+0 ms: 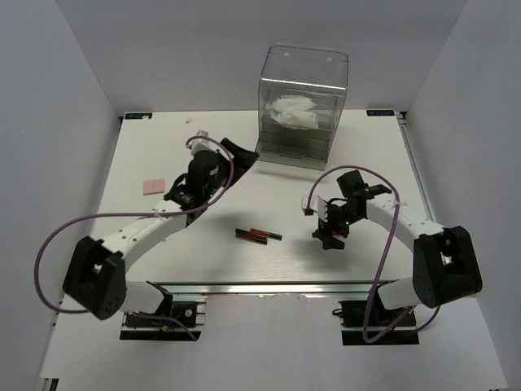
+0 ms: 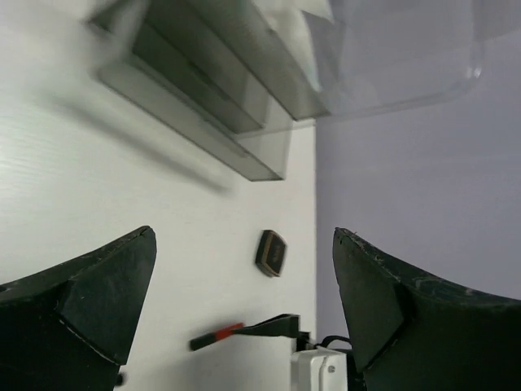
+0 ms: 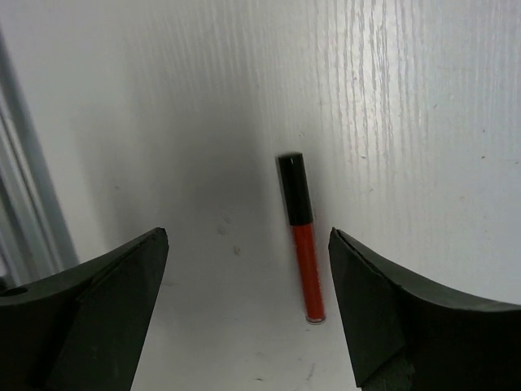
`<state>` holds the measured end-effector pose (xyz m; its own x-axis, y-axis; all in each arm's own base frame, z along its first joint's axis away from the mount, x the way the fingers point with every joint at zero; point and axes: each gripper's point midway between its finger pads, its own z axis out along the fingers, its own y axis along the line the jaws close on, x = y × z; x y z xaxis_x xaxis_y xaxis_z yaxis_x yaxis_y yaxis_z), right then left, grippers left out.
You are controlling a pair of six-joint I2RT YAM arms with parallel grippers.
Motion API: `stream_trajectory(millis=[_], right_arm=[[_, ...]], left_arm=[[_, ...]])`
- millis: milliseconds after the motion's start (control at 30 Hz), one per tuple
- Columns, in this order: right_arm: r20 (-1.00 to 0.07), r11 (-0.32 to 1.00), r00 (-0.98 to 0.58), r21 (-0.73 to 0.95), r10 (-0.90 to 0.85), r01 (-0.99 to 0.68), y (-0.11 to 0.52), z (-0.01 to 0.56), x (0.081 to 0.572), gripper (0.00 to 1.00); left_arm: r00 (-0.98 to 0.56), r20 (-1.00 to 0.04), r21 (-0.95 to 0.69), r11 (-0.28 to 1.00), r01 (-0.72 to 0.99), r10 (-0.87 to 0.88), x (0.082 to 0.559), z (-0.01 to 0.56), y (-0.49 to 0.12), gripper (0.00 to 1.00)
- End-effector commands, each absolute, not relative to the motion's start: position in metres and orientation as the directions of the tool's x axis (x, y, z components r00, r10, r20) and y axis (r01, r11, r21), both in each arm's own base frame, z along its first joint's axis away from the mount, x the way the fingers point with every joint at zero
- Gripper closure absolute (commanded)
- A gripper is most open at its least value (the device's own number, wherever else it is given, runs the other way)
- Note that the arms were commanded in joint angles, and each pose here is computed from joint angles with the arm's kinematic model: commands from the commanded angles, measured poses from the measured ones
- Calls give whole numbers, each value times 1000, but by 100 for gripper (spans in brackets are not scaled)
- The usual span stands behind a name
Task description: Organize the makeup
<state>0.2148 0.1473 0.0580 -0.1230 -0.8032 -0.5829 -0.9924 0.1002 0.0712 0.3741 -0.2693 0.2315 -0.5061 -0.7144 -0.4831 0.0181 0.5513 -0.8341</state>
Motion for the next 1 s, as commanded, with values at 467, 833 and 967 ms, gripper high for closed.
stream_trajectory(millis=[467,833,967], right_arm=[[-417,50,5,-122,-909,-991,121,5,246,38],[-485,-39,61,-54,-872,-998,133,5,225,99],[-580,-31,73,-83,-812,-996,159,41,245,100]], left_arm=[[-563,-265,-701,557,-445,-783,309,140,-171,27],[-541,-65,-565,478,-673,-839,281,127,-173,14],[-494,45,-544,394,-741,-868,267,114,-179,15]])
